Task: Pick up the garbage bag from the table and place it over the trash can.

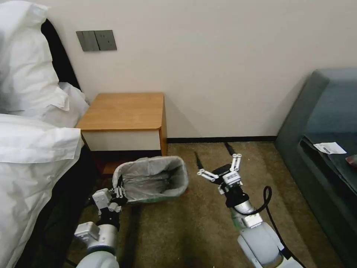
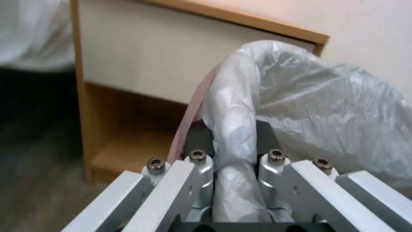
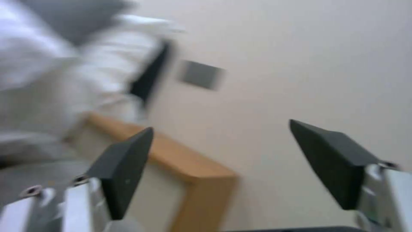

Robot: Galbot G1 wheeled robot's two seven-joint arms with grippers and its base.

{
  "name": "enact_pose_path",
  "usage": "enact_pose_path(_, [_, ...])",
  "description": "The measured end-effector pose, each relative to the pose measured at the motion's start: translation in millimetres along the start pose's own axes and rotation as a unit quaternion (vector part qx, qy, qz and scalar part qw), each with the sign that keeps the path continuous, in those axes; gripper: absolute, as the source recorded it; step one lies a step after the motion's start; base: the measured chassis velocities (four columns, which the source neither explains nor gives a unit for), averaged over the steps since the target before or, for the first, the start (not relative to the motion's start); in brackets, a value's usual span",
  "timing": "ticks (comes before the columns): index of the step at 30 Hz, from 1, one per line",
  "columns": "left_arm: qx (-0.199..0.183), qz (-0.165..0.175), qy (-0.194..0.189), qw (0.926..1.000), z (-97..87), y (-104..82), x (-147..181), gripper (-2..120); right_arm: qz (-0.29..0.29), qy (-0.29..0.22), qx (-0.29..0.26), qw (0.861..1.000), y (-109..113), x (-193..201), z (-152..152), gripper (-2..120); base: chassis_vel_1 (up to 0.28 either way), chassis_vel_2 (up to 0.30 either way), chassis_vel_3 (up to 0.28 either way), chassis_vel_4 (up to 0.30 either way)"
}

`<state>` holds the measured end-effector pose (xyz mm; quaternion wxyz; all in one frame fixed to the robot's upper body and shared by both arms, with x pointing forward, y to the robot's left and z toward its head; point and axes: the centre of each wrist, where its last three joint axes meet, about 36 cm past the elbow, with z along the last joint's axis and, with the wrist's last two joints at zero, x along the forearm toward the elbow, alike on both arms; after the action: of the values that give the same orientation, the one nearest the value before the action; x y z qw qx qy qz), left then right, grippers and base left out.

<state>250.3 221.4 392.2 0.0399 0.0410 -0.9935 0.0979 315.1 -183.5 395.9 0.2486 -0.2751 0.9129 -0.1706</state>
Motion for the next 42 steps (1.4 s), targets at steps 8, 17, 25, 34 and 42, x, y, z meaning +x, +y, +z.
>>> enact_pose_path(8, [-0.098, 0.047, -0.025, 0.9938, 6.0, -1.8, -10, 9, -0.178, 0.085, 0.015, 0.98, -17, -33, -10, 48, 0.0, 0.0, 0.0, 0.0])
enact_pose_path(17, [-0.129, 0.048, -0.039, 0.9897, 9.2, 0.8, -23, 9, -0.205, 0.182, -0.046, 0.96, 5, -70, -12, 20, 0.0, 0.0, 0.0, 0.0])
enact_pose_path(25, [-0.139, 0.045, -0.047, 0.9881, 8.4, 1.6, -36, 9, -0.232, 0.231, -0.058, 0.943, 12, -92, -18, 0, 0.0, 0.0, 0.0, 0.0])
enact_pose_path(34, [-0.18, 0.053, -0.053, 0.9808, 15.1, 1.6, -34, 9, -0.263, 0.289, -0.029, 0.92, 8, -137, -9, 0, 0.0, 0.0, 0.0, 0.0])
enact_pose_path(42, [-0.187, 0.058, -0.059, 0.9789, 13.0, -0.3, -35, 9, -0.305, 0.327, 0.006, 0.894, 21, -175, 1, 0, 0.0, 0.0, 0.0, 0.0])
